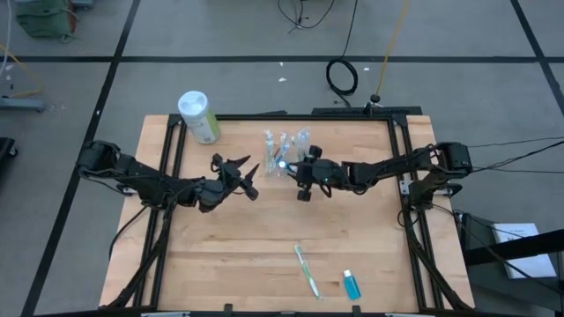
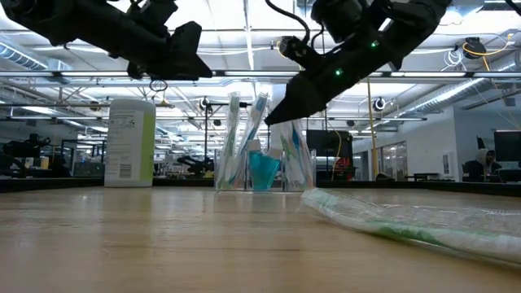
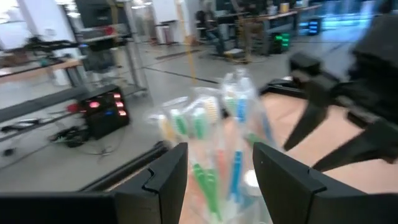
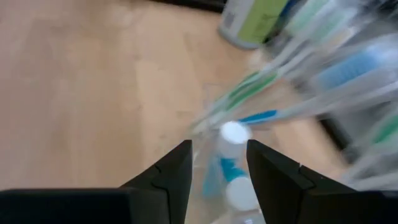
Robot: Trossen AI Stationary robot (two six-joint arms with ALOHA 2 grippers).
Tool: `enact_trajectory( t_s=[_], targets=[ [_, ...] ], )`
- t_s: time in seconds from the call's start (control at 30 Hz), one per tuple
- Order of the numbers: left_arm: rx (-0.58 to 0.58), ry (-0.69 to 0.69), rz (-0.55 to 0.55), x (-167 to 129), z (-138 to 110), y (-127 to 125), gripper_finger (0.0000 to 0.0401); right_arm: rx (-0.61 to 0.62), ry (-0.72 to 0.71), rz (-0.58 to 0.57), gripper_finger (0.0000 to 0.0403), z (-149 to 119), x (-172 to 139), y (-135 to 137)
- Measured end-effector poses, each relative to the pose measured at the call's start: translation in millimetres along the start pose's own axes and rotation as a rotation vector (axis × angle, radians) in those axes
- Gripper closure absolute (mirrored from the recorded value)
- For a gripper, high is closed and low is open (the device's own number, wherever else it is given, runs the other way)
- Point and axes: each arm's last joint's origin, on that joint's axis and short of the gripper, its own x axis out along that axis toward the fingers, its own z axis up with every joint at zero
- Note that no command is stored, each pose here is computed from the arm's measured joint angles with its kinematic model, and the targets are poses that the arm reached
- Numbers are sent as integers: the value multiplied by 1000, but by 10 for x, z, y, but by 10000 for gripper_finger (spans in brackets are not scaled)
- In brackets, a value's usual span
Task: Pick & Place toothbrushing station
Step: Put the green toothbrush to the right of the transparent organizer
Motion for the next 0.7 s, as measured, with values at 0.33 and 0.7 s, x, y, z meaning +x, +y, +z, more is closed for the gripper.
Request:
enact_trajectory(
  t_s=[0.33, 0.7],
  targets=[
    [-12, 30, -439, -41, -13, -131, 215, 46, 60, 137, 259, -1, -184, 308],
    [-88, 57, -474, -53, -21, -145, 215, 345, 324, 490, 259, -82, -737, 950]
  ],
)
